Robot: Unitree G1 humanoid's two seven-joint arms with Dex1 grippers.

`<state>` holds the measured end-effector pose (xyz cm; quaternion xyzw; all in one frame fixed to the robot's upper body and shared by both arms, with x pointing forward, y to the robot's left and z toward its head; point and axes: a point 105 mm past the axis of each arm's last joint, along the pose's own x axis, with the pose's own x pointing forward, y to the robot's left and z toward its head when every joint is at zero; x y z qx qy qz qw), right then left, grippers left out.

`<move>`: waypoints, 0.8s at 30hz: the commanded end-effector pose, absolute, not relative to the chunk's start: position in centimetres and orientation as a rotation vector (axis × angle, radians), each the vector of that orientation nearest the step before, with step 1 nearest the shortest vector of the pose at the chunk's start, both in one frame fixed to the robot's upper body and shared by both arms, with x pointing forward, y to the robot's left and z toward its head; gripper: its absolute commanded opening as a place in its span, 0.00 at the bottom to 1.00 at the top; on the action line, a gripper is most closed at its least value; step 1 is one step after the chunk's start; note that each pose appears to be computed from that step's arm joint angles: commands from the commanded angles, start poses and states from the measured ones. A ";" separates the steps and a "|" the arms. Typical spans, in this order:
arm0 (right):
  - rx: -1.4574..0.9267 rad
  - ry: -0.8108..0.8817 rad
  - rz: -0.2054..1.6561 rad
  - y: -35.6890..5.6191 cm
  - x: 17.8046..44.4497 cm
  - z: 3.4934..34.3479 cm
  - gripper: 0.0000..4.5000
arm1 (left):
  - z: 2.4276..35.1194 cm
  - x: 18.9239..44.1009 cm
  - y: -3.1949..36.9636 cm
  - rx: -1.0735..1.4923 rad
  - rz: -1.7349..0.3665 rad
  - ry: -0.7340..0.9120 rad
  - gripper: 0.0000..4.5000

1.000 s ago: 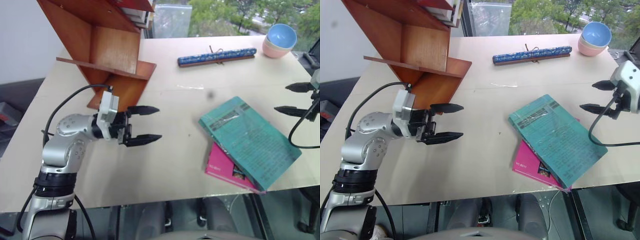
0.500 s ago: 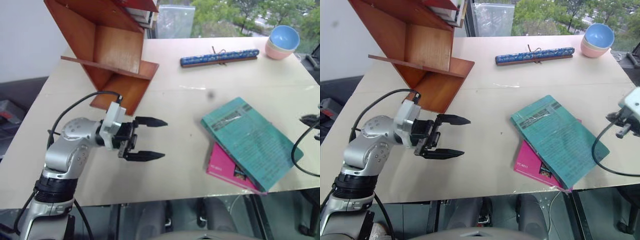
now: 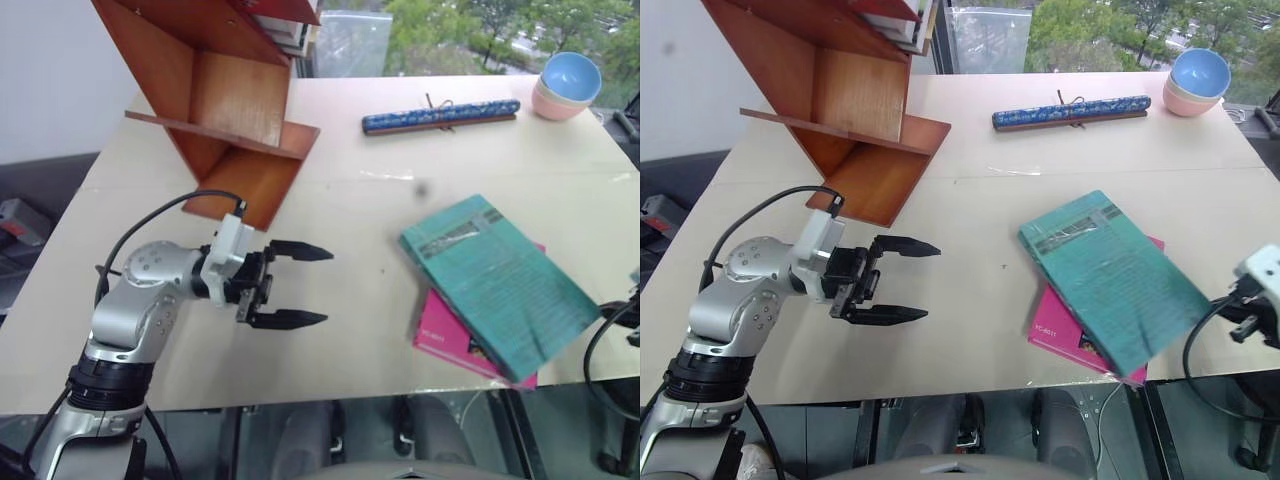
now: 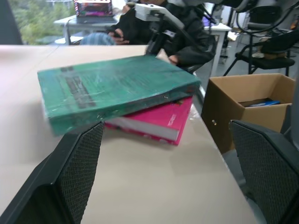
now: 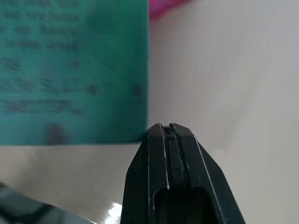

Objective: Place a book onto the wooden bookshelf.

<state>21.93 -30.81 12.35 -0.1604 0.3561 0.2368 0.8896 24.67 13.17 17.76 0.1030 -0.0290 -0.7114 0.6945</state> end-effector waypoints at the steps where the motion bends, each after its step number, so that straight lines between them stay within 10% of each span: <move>1: -0.315 0.717 0.541 -28.8 22.4 12.2 0.00 | 18.3 24.6 13.6 0.261 -1.566 -0.087 1.00; 24: -0.200 0.574 0.666 -21.6 26.6 11.0 0.00 | 18.1 25.0 14.0 0.242 -1.516 -0.070 1.00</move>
